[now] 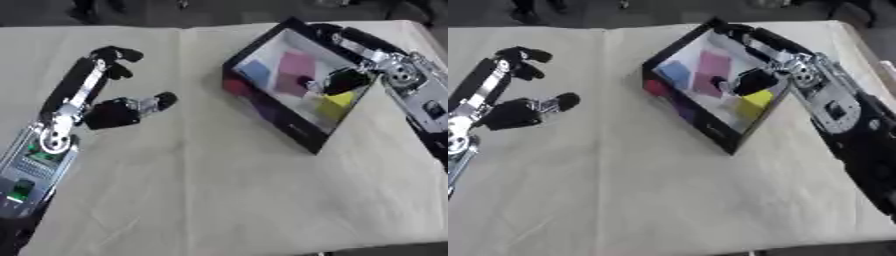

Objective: Pick up the objects with one hand, pass them to the other hand, and then place them into the box on the other side of the table.

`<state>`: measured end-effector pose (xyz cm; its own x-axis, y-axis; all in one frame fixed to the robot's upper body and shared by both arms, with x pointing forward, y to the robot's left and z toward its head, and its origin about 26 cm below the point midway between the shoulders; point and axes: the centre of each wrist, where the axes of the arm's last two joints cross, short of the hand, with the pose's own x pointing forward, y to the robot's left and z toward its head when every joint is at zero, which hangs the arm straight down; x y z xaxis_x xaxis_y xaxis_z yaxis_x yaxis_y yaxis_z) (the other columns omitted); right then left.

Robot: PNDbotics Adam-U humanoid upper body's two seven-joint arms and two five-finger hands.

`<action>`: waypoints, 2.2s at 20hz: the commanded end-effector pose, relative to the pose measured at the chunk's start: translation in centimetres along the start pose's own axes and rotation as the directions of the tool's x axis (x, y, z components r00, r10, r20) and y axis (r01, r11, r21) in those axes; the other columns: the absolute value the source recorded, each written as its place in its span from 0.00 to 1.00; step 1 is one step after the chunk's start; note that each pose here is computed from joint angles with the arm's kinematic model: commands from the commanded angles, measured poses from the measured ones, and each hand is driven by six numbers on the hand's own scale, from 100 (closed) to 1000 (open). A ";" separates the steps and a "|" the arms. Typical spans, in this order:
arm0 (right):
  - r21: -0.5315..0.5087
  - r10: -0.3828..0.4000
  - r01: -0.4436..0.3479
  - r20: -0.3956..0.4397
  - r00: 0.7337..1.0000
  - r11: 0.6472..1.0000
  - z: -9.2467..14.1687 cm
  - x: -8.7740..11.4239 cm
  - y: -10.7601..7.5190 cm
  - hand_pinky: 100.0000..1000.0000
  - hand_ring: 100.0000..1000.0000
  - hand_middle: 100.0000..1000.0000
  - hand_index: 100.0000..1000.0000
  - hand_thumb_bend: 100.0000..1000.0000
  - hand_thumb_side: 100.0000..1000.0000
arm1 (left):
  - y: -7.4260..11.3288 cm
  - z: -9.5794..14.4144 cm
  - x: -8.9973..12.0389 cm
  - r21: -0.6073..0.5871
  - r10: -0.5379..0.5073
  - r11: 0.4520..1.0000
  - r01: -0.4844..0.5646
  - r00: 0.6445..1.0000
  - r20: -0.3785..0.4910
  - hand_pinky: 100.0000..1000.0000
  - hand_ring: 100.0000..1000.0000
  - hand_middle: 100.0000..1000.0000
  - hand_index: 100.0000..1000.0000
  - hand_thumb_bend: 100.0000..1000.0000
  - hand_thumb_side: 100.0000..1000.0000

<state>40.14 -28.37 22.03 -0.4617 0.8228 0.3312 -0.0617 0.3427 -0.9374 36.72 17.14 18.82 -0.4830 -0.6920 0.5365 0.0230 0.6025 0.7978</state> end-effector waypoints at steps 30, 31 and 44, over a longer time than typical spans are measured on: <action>-0.439 -0.204 0.260 0.171 0.964 0.860 6.0 2.9 -4.3 0.92 0.89 0.96 0.99 0.00 0.45 | 7.9 3.7 -1.5 0.368 0.078 0.928 -0.054 0.996 -0.051 0.76 0.65 0.79 0.82 0.10 0.94; -0.452 -0.210 0.274 0.188 0.959 0.849 6.4 3.1 -4.3 0.92 0.89 0.96 0.99 0.00 0.46 | 8.2 4.1 -1.7 0.390 0.089 0.919 -0.061 0.995 -0.055 0.76 0.65 0.79 0.82 0.10 0.92; -0.536 -0.396 0.481 0.273 0.877 0.694 10.2 1.8 -2.2 0.92 0.91 0.97 1.00 0.00 0.48 | 10.4 6.7 -4.2 0.590 0.309 0.784 -0.193 0.946 -0.101 0.73 0.63 0.79 0.81 0.22 0.80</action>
<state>30.87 -31.98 22.42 -0.5889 0.4701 0.6575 0.1991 0.8728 -0.4457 33.39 28.56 22.08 -0.3394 -0.5205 0.7835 -0.3839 0.8371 0.3898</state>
